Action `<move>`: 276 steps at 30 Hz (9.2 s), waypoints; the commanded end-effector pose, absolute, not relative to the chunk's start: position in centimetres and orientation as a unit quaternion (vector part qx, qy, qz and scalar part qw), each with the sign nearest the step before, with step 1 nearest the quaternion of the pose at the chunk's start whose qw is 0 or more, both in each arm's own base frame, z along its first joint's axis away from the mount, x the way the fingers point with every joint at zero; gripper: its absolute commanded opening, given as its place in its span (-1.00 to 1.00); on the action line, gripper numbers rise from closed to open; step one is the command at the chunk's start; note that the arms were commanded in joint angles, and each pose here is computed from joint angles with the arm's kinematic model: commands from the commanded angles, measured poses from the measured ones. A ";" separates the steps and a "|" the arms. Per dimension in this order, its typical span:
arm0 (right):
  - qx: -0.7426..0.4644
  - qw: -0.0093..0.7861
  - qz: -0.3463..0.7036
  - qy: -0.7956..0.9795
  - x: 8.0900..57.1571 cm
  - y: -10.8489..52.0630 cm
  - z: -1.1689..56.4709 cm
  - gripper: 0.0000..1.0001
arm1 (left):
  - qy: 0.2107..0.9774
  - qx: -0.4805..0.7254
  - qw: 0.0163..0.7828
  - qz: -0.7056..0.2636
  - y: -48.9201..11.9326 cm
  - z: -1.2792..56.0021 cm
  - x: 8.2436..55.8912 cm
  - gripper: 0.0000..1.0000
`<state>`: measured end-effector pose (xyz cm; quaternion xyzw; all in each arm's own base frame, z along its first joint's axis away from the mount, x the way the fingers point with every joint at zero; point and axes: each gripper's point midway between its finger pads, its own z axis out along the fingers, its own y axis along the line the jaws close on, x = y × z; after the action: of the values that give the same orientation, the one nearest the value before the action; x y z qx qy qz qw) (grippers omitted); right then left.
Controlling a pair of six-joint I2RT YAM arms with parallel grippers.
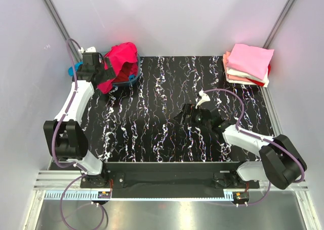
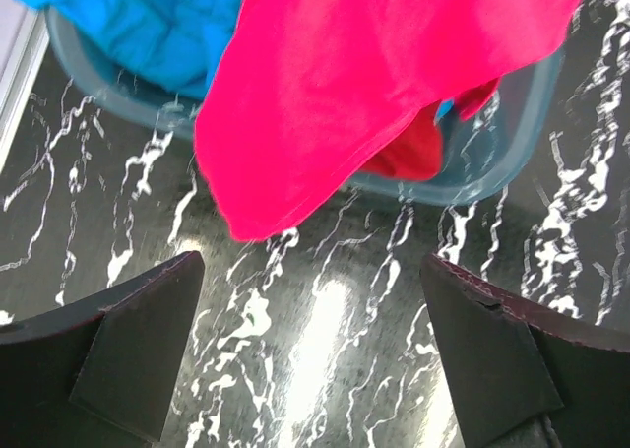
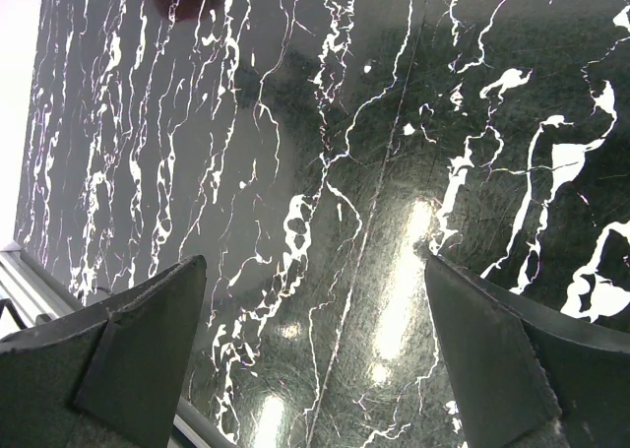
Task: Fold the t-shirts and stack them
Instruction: Grab the tshirt from the pile, then move the tshirt to the center of the board, then flatten the tshirt out
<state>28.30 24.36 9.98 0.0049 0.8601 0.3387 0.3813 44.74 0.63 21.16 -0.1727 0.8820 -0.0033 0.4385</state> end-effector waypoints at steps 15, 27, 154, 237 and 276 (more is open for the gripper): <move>0.009 0.390 0.332 0.859 29.8 24.8 10.9 1.00 | 0.874 -0.138 0.466 0.012 1.5 18.4 46.1 0.97; 0.014 0.385 0.334 0.860 30.1 24.7 10.7 0.99 | 0.889 -0.129 0.436 0.045 2.3 14.7 48.8 0.96; 0.112 0.311 0.336 0.882 21.7 18.1 8.8 0.99 | 0.888 -0.342 0.233 -0.199 -8.7 2.8 20.9 0.51; 0.035 0.139 0.175 0.974 30.5 25.2 3.3 0.64 | 0.681 -0.372 0.629 -0.045 5.7 34.1 10.4 -1.00; -0.139 0.145 0.213 0.956 35.5 36.9 7.3 0.45 | 0.673 -0.395 0.624 -0.036 9.5 30.5 6.1 -0.98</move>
<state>37.17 35.14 7.74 -0.0884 0.9554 0.2230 0.1723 6.78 8.53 31.11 -0.3828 0.6825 -0.0472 0.6208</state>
